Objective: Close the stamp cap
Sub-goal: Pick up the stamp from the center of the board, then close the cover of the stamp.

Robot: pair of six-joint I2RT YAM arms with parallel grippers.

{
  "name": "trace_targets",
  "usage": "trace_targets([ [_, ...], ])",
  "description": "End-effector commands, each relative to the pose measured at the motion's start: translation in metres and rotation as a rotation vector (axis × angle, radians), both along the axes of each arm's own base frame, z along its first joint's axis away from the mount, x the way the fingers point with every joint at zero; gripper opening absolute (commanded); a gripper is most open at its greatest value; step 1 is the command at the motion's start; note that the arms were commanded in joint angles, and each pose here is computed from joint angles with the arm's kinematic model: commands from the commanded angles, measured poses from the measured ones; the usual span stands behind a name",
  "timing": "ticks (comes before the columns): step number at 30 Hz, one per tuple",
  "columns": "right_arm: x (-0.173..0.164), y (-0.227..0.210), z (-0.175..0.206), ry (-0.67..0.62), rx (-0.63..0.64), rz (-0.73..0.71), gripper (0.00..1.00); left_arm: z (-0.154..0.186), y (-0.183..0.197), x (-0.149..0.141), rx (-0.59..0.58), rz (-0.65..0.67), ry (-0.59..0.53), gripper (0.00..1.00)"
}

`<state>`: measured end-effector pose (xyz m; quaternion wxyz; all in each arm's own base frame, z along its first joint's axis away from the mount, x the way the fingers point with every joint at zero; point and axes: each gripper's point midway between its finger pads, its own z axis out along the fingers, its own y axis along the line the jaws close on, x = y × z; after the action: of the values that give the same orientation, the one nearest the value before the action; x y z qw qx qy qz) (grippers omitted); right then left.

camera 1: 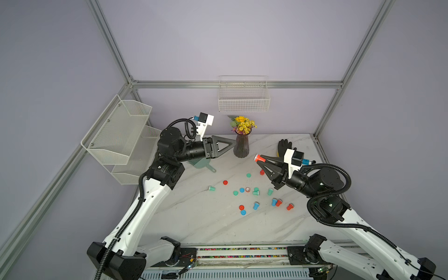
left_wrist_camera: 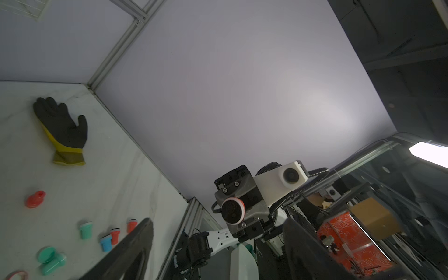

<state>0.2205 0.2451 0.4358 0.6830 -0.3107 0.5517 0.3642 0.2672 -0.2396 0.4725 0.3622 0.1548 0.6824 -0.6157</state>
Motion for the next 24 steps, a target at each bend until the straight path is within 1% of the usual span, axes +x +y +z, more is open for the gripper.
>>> trace_targets([
  [1, 0.022, -0.007, -0.03, 0.292, -0.042, -0.109, 0.05, -0.041, 0.027, 0.021, 0.236, 0.163, -0.059, 0.85],
  [5, 0.038, -0.008, -0.068, 0.559, -0.097, -0.189, 0.02, -0.074, 0.062, 0.051, 0.429, 0.344, -0.098, 0.86],
  [7, 0.042, -0.005, -0.09, 0.689, -0.141, -0.207, 0.02, -0.092, 0.081, 0.066, 0.548, 0.436, -0.121, 0.86],
  [10, 0.04, 0.0, -0.131, 0.912, -0.253, -0.247, 0.02, -0.116, 0.101, 0.082, 0.685, 0.513, -0.169, 0.87],
  [11, 0.039, 0.002, -0.141, 0.967, -0.281, -0.26, 0.02, -0.122, 0.105, 0.085, 0.719, 0.523, -0.183, 0.86],
  [12, 0.036, 0.004, -0.156, 1.034, -0.32, -0.279, 0.02, -0.129, 0.111, 0.09, 0.757, 0.545, -0.189, 0.87],
  [13, 0.032, 0.006, -0.168, 1.086, -0.355, -0.295, 0.02, -0.136, 0.12, 0.097, 0.789, 0.602, -0.169, 0.87],
  [14, 0.028, 0.01, -0.177, 1.124, -0.386, -0.303, 0.02, -0.141, 0.127, 0.101, 0.796, 0.643, -0.147, 0.86],
  [16, 0.018, 0.018, -0.196, 1.188, -0.452, -0.324, 0.02, -0.147, 0.132, 0.106, 0.812, 0.665, -0.153, 0.86],
  [20, 0.008, 0.034, -0.222, 1.23, -0.572, -0.381, 0.02, -0.155, 0.153, 0.113, 0.903, 0.764, -0.182, 0.86],
  [22, 0.007, 0.038, -0.235, 1.263, -0.625, -0.424, 0.05, -0.158, 0.161, 0.113, 0.941, 0.798, -0.195, 0.86],
  [24, 0.007, 0.037, -0.251, 1.322, -0.688, -0.484, 0.07, -0.163, 0.166, 0.112, 0.952, 0.824, -0.214, 0.86],
])
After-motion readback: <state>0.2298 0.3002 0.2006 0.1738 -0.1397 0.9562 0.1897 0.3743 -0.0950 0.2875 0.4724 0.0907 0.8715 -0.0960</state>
